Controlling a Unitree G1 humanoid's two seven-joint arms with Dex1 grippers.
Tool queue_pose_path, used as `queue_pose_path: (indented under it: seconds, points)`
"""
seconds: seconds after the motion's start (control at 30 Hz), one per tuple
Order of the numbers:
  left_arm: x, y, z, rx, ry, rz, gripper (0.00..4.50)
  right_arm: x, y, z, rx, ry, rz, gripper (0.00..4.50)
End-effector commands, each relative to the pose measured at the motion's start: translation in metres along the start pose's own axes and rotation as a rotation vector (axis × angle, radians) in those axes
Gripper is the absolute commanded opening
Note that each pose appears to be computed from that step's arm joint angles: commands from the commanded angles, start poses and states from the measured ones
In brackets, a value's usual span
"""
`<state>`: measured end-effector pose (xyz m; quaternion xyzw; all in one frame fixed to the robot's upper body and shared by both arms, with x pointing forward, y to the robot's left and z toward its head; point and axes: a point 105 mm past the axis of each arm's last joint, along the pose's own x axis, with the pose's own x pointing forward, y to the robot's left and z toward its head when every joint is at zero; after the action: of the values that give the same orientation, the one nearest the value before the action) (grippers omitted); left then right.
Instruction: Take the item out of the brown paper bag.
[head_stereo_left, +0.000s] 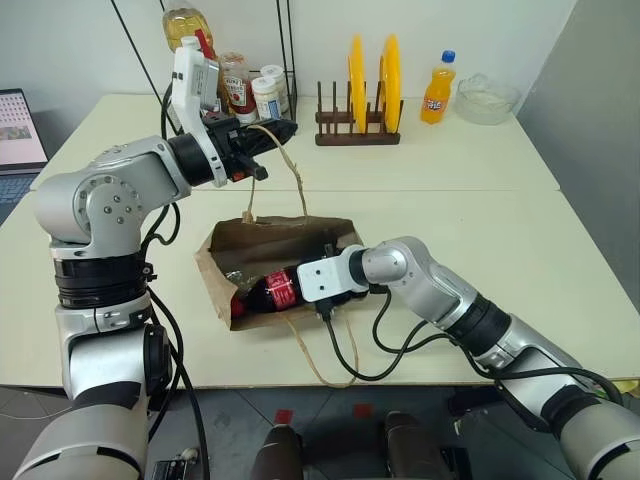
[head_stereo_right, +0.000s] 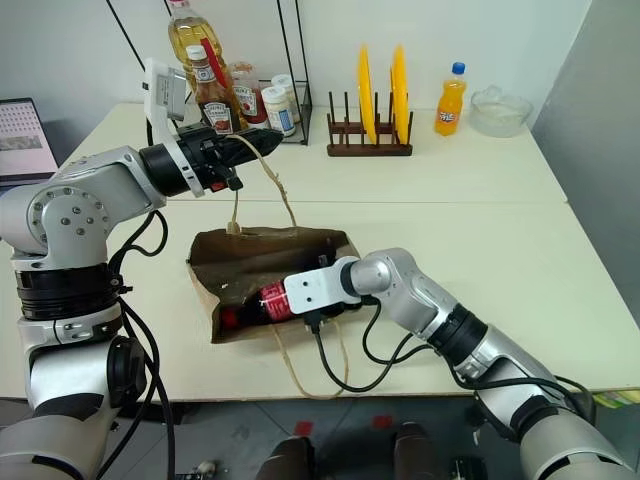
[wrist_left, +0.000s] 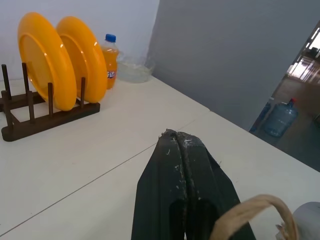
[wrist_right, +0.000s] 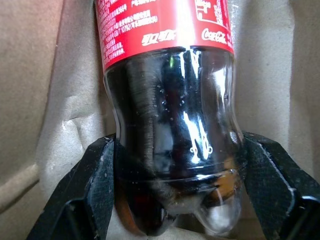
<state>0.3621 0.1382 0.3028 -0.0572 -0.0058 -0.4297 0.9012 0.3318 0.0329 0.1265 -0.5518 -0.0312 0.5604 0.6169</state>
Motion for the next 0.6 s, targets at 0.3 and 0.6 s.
queue_pose_path:
  seconds: [0.3,0.6]
  points:
    - [-0.003,-0.006,0.012,0.069,-0.034,-0.011,0.00,-0.032,-0.029,0.005,0.063,-0.076,-0.106,3.17]
    - [-0.003,-0.001,0.009,0.090,-0.023,0.007,0.00,-0.071,-0.045,-0.002,0.096,-0.066,-0.162,3.17]
